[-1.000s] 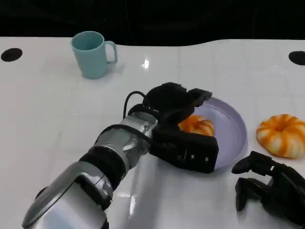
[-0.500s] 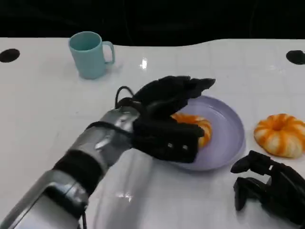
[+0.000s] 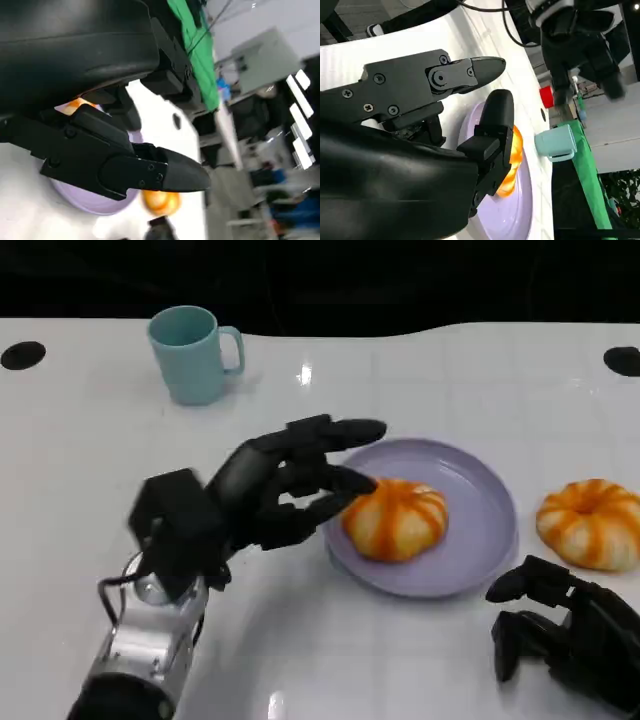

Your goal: Grasp the bread from the table and place it into the plate.

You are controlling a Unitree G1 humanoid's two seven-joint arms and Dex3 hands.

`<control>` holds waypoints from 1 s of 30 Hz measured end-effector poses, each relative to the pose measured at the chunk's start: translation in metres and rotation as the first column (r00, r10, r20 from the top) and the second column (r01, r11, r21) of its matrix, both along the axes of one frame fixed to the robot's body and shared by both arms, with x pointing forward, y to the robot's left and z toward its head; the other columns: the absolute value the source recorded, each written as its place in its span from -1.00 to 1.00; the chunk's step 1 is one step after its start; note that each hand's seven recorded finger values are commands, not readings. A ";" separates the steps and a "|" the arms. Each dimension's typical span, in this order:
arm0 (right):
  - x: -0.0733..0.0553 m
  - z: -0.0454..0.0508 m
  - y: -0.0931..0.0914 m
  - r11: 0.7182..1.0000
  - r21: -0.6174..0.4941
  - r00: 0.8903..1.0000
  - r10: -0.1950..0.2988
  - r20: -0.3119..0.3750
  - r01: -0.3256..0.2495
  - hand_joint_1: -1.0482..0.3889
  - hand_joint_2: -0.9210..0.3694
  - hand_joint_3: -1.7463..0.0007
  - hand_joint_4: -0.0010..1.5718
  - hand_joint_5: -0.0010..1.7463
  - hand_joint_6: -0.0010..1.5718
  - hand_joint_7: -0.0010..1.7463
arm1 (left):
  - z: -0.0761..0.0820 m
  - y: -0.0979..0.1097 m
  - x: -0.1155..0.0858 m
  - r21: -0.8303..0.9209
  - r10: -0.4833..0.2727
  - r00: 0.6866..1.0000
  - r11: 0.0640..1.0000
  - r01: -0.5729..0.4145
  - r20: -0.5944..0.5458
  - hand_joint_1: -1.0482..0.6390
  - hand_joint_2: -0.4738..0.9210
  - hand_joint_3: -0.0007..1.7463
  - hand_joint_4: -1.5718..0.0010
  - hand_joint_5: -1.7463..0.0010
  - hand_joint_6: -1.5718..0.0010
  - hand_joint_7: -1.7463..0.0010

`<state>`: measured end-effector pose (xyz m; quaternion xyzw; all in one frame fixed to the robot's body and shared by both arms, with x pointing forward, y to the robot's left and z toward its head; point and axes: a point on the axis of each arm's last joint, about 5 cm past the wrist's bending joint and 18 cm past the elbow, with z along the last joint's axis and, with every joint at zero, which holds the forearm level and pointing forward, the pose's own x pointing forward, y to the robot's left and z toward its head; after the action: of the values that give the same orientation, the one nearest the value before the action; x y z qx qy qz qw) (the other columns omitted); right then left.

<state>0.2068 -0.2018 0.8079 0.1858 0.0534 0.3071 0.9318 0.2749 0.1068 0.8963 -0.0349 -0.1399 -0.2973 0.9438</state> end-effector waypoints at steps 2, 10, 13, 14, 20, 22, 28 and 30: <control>0.000 -0.0004 0.001 1.000 0.007 1.000 0.006 0.001 -0.006 -0.27 -1.00 0.80 -0.07 0.92 -0.05 0.44 | -0.003 0.004 -0.007 -0.083 0.021 0.999 0.996 -0.023 -0.026 -0.70 1.00 -0.74 -0.01 -0.79 0.01 -0.40; -0.002 0.0007 0.003 1.000 0.007 1.000 0.007 -0.009 -0.007 -0.27 -1.00 0.79 -0.04 0.89 -0.02 0.39 | -0.019 0.019 -0.036 -0.253 0.031 0.980 0.964 -0.081 -0.195 -0.64 1.00 -0.62 -0.23 -1.00 0.04 -0.94; -0.003 0.0010 0.003 1.000 0.001 1.000 0.010 -0.007 -0.010 -0.25 -1.00 0.78 -0.05 0.89 -0.03 0.39 | -0.021 0.023 -0.047 -0.301 0.018 0.970 0.949 -0.093 -0.244 -0.59 1.00 -0.59 -0.30 -1.00 -0.01 -0.99; -0.003 0.0010 0.003 1.000 0.000 1.000 0.011 -0.006 -0.011 -0.24 -0.99 0.78 -0.05 0.89 -0.03 0.39 | -0.022 0.024 -0.049 -0.309 0.015 0.966 0.946 -0.097 -0.258 -0.58 1.00 -0.58 -0.34 -1.00 -0.04 -1.00; -0.003 0.0021 0.004 1.000 -0.004 1.000 0.003 -0.016 -0.003 -0.24 -0.99 0.81 -0.06 0.92 -0.02 0.42 | -0.033 0.030 -0.066 -0.434 -0.019 0.945 0.891 -0.132 -0.328 -0.63 0.99 -0.67 -0.43 -1.00 -0.14 -1.00; -0.003 0.0024 0.004 1.000 -0.005 1.000 0.002 -0.018 -0.002 -0.23 -1.00 0.81 -0.05 0.91 -0.02 0.41 | -0.038 0.033 -0.072 -0.455 -0.023 0.936 0.878 -0.149 -0.352 -0.65 0.97 -0.70 -0.45 -1.00 -0.15 -1.00; -0.004 0.0020 0.004 1.000 -0.001 1.000 0.010 -0.014 -0.010 -0.31 -1.00 0.79 -0.09 0.94 -0.10 0.51 | -0.050 0.038 -0.087 -0.553 -0.102 0.891 0.813 -0.182 -0.443 -0.62 0.98 -0.82 -0.45 -1.00 -0.19 -0.97; -0.004 0.0018 0.004 1.000 0.000 1.000 0.012 -0.013 -0.012 -0.31 -1.00 0.79 -0.10 0.94 -0.11 0.53 | -0.054 0.040 -0.091 -0.573 -0.121 0.881 0.797 -0.189 -0.458 -0.61 0.99 -0.85 -0.45 -1.00 -0.20 -0.95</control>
<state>0.2030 -0.1980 0.8097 0.1872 0.0608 0.3116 0.9296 0.1836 0.1471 0.8425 -0.4018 0.0066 -0.2019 0.8932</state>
